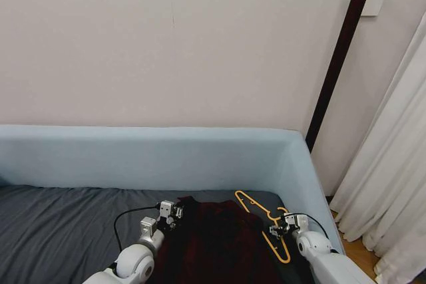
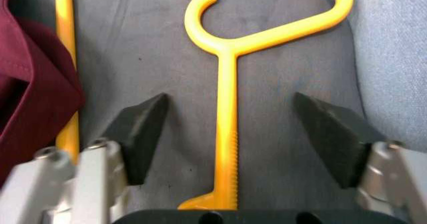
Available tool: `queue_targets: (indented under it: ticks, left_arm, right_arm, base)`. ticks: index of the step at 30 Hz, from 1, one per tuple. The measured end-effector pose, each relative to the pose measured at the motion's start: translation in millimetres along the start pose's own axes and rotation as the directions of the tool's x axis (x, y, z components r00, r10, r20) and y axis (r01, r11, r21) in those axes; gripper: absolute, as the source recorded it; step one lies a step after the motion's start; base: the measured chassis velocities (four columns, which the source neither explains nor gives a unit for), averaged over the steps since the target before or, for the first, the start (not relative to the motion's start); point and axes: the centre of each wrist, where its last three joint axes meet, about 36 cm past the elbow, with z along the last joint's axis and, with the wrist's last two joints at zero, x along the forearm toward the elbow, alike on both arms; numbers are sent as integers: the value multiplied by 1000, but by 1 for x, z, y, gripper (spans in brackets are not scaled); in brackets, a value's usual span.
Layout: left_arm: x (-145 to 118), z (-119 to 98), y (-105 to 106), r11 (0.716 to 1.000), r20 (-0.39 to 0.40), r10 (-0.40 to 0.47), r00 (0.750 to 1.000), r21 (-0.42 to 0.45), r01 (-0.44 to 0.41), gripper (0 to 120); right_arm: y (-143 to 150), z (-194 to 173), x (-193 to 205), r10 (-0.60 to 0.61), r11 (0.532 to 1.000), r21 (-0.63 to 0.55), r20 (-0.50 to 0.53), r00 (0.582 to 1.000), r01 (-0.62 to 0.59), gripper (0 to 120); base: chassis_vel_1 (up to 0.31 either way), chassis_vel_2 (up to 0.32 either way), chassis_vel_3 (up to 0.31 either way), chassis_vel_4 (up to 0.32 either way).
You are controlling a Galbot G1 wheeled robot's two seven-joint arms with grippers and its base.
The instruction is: Pick up the clothes from the sofa and hang them on the clothes hanger.
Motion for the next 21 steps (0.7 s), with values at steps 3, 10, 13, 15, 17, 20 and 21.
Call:
queue_targets:
  ticks: [3, 10, 13, 15, 17, 20, 21]
  left_arm:
    - [0, 0, 2, 1000, -2, -1, 1000, -2, 1, 0]
    - [0, 2, 3, 1000, -4, 0, 1000, -1, 0, 0]
    - [0, 2, 3, 1000, -4, 0, 1000, -1, 0, 0]
    - [0, 2, 3, 1000, -3, -1, 1000, -1, 1, 0]
    - [0, 2, 3, 1000, -2, -1, 1000, -1, 1, 0]
    - [1, 1, 4, 1000, -1, -2, 1000, -2, 2, 0]
    - [1, 1, 4, 1000, -1, -2, 1000, -2, 1, 0]
  right_arm:
    - [0, 0, 0, -2, 1000, 6, -2, 1000, 2, 61]
    - [1, 3, 0, -13, 1000, 23, -10, 1000, 13, 34]
    - [1, 3, 0, -14, 1000, 26, -10, 1000, 14, 25]
    - [0, 3, 0, -13, 1000, 27, -11, 1000, 13, 16]
    - [0, 3, 0, -13, 1000, 28, -11, 1000, 13, 13]
    - [-1, 3, 1, -11, 1000, 28, -9, 1000, 11, 5]
    - [-1, 3, 1, -10, 1000, 28, -9, 1000, 11, 5]
  base:
    - [0, 0, 0, 0]
    - [0, 0, 0, 0]
    - [0, 0, 0, 0]
    - [0, 0, 0, 0]
    - [0, 0, 0, 0]
    - [0, 0, 0, 0]
    - [0, 0, 0, 0]
